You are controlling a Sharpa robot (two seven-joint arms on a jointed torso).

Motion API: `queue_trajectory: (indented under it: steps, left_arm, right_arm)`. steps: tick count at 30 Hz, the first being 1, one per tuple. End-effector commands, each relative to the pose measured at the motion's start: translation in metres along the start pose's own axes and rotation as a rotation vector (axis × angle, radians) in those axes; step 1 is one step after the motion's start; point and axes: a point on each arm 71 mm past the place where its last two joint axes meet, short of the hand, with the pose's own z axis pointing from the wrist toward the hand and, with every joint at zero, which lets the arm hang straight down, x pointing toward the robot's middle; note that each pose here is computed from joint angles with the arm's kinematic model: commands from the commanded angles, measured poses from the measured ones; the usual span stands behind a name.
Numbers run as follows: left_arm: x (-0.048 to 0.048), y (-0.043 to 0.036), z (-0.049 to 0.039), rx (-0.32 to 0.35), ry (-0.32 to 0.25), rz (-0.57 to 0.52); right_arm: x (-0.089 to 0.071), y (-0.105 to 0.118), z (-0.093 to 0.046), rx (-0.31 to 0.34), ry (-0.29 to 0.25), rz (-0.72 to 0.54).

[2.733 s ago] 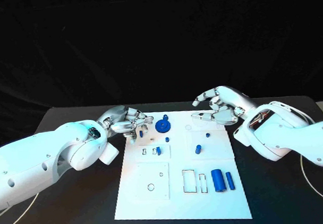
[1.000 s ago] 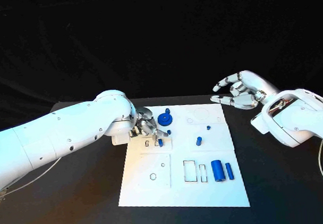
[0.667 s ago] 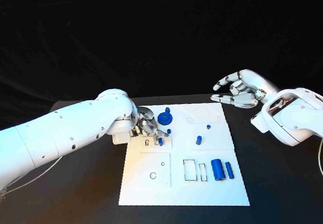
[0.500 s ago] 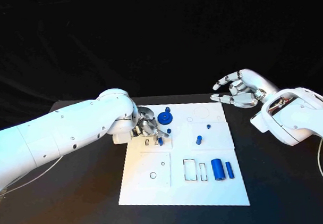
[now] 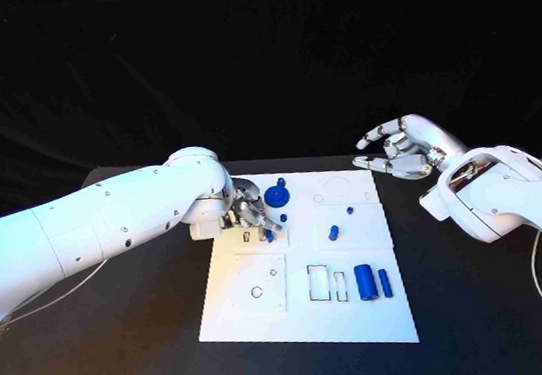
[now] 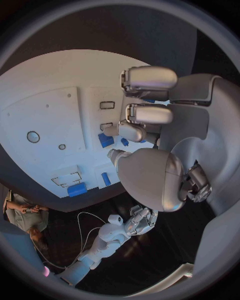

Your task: Assemble the parts on the task board

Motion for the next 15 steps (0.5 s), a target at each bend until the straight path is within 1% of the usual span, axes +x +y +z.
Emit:
queue_trajectory:
  steps: [1,15]
  left_arm:
    - [0.002,-0.0021,0.0006,0.003,0.025,0.007]
    - [0.003,-0.0033,0.0015,0.006,0.036,0.006]
  right_arm:
    - [0.0011,0.0008,0.0003,-0.01,0.003,0.001]
    - [0.0024,0.0004,0.0006,-0.01,0.007,0.001]
